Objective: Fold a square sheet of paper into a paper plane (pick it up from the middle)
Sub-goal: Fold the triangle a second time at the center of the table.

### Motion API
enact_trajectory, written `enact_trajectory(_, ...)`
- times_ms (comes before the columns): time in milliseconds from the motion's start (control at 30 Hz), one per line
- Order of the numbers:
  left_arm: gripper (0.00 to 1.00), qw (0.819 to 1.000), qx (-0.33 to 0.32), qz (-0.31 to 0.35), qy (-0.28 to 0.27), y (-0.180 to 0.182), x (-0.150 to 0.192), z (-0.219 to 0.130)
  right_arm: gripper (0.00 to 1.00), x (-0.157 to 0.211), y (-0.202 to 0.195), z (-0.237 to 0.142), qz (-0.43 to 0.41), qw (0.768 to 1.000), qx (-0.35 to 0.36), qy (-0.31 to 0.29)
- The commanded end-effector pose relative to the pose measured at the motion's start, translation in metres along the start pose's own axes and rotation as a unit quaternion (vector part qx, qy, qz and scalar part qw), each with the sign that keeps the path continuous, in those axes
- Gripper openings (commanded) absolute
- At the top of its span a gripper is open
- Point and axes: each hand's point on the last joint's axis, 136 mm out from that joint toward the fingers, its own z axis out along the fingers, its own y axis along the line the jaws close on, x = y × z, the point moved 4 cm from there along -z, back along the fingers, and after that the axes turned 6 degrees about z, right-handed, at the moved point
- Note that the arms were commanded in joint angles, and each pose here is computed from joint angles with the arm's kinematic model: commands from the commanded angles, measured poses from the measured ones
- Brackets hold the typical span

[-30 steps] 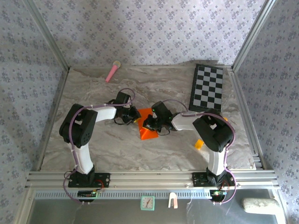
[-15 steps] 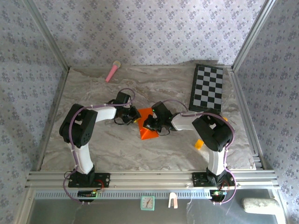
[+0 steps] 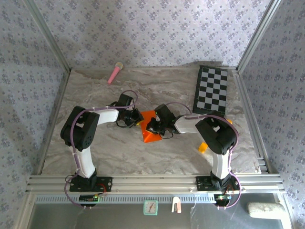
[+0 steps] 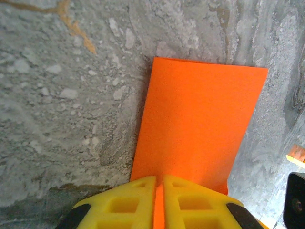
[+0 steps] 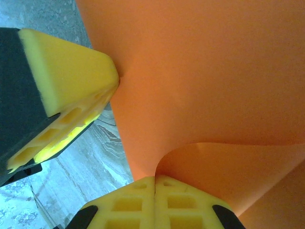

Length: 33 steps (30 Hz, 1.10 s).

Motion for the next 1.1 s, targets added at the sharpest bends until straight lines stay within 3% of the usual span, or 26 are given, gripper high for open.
enact_trajectory(0,0.14,0.999,-0.032,-0.014,0.020,0.0153,0.0109,0.0077,0.00,0.0009,-0.0022,0.0069,0.001,1.000,0.007,0.005)
enact_trajectory(1067,0.14,0.999,-0.031,-0.014,0.022,0.0146,0.0127,0.0078,0.00,-0.0009,-0.0031,0.0095,0.001,1.000,0.004,0.007)
